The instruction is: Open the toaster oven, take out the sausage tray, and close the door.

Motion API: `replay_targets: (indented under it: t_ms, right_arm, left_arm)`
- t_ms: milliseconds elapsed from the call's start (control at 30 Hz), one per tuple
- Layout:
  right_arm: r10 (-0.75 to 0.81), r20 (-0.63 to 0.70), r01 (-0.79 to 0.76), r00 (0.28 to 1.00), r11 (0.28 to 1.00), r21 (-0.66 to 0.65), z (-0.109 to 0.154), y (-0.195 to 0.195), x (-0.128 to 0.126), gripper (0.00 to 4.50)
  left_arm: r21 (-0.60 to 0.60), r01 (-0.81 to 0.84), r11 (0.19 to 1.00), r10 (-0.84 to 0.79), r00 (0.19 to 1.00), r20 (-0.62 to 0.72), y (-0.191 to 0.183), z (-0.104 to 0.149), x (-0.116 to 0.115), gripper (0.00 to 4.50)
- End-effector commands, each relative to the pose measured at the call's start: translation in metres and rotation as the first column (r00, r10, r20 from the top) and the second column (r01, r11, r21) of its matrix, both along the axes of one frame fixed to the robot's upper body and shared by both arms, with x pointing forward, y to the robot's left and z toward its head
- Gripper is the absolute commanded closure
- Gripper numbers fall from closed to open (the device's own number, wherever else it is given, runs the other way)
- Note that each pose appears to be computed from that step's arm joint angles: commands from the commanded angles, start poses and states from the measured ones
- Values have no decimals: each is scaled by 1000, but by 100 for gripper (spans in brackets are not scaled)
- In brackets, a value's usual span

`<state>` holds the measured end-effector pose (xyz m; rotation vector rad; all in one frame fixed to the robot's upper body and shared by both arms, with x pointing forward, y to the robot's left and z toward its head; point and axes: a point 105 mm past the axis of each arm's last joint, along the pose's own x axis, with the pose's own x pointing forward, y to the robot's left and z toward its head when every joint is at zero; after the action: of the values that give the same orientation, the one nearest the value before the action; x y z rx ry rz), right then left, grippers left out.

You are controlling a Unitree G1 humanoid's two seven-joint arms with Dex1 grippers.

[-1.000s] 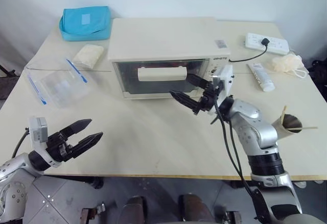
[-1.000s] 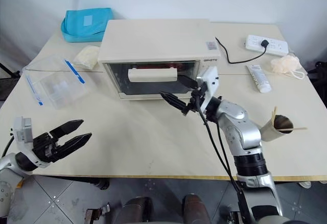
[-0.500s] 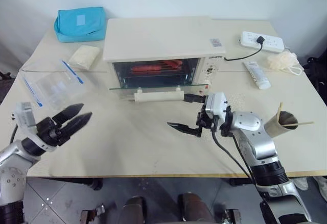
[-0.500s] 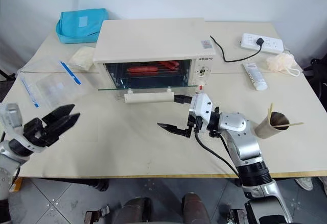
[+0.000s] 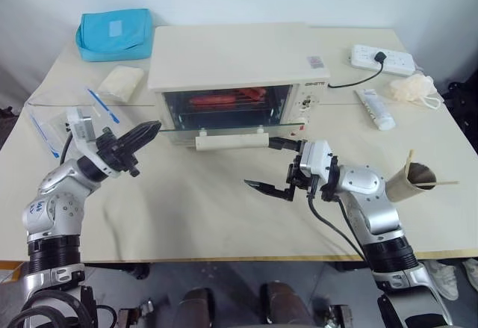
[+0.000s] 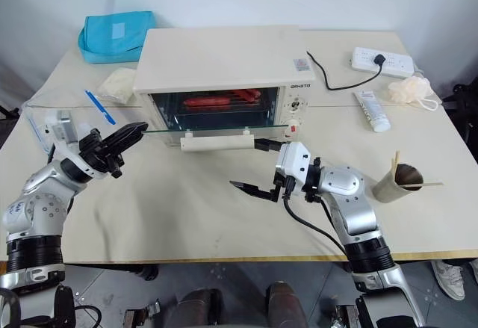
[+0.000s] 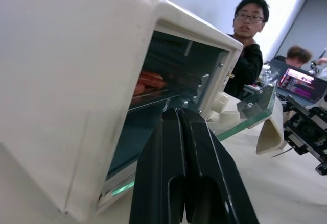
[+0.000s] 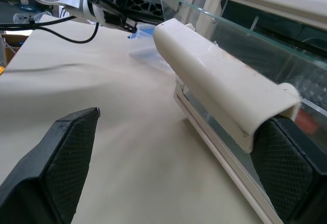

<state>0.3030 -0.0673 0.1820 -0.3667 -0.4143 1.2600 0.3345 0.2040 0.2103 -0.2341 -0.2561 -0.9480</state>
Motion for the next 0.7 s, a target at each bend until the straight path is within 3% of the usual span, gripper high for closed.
replay_targets:
  t_ms: [33, 200, 467, 700]
  right_arm:
    - [21, 52, -21, 998, 1000, 4, 5, 8, -10, 0]
    - [-36, 28, 36, 999, 999, -7, -8, -3, -15, 0]
    - [-303, -86, 297, 949, 952, -72, -40, -65, -41, 0]
    - [-454, -54, 447, 889, 888, -106, -17, -99, -44, 0]
  left_arm:
    - [71, 58, 996, -60, 998, 21, -22, -4, 1, 448]
    - [126, 123, 984, -122, 992, -17, -28, -16, -3, 448]
    - [231, 159, 960, -144, 986, -79, -26, -43, -9, 448]
    - [314, 159, 936, -137, 986, -92, -26, -68, -16, 448]
